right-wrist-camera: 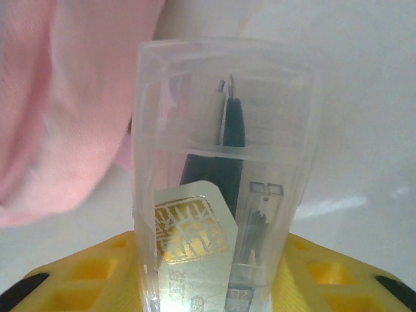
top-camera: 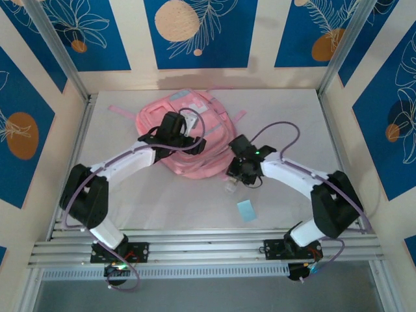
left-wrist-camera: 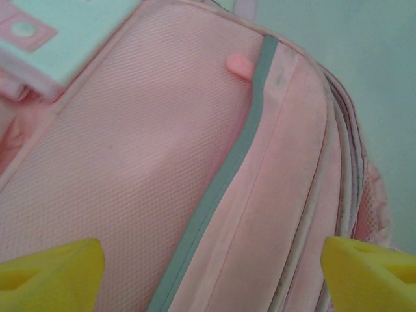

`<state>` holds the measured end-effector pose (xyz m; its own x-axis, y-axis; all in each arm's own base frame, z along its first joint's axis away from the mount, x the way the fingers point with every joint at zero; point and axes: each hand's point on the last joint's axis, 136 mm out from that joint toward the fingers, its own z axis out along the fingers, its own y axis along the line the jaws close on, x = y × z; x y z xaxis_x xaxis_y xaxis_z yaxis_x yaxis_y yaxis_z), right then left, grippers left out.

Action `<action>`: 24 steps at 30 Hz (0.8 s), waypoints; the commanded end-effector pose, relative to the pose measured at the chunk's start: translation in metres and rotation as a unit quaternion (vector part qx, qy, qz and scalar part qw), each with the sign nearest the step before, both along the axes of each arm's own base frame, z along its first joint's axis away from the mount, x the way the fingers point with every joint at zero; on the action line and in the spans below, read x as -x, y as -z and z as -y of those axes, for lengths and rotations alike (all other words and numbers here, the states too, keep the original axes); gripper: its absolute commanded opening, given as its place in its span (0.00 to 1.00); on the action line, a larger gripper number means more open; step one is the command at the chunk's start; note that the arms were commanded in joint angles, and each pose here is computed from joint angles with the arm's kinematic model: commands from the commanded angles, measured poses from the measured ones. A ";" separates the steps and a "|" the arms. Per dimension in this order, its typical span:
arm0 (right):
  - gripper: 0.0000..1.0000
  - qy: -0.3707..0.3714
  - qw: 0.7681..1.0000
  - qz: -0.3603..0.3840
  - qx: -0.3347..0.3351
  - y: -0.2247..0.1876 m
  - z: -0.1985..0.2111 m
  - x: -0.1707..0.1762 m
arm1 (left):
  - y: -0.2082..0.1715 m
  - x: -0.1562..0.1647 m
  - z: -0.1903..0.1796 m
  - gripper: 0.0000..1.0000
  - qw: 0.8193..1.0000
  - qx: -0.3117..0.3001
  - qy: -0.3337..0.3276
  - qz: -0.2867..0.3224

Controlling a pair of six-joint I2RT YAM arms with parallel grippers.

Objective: Pack the student bag
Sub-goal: Pick up the loose stationery from the bottom-center of the table, then open the student bag at the center of the table.

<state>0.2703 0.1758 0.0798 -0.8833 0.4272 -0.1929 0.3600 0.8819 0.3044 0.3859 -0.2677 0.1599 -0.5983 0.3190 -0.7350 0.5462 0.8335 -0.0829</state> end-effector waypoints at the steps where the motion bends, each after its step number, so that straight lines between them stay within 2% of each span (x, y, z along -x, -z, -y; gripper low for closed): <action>1: 0.38 0.002 1.000 0.026 -0.002 -0.006 0.024 -0.010 | 0.010 0.006 0.009 0.83 0.997 -0.063 0.042 -0.009; 9: 0.36 0.027 0.997 0.067 -0.034 -0.027 0.053 -0.033 | 0.029 0.011 0.028 0.83 0.987 -0.135 0.085 -0.016; 14: 0.35 0.031 0.996 0.074 -0.045 -0.029 0.057 -0.038 | 0.042 0.005 0.025 0.82 0.983 -0.168 0.077 -0.022; 15: 0.35 0.031 0.995 0.076 -0.049 -0.029 0.057 -0.039 | 0.045 0.002 0.022 0.79 0.981 -0.178 0.071 -0.020; 16: 0.34 0.031 0.995 0.075 -0.051 -0.029 0.056 -0.039 | 0.047 -0.001 0.020 0.74 0.980 -0.185 0.065 -0.019; 18: 0.33 0.030 0.995 0.076 -0.056 -0.029 0.055 -0.039 | 0.048 -0.003 0.019 0.58 0.978 -0.196 0.063 -0.017; 21: 0.33 0.026 0.995 0.077 -0.062 -0.029 0.053 -0.040 | 0.043 -0.005 0.019 0.16 0.979 -0.195 0.062 -0.015; 24: 0.32 0.019 0.994 0.080 -0.070 -0.031 0.050 -0.043 | 0.031 -0.003 0.023 0.00 0.982 -0.179 0.066 -0.013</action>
<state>0.3127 0.1207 0.1063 -0.8173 0.5127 -0.2629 0.3686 0.8160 0.4454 0.3854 -0.2956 0.1170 -0.5462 0.6333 -0.5482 0.6691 0.7237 0.1694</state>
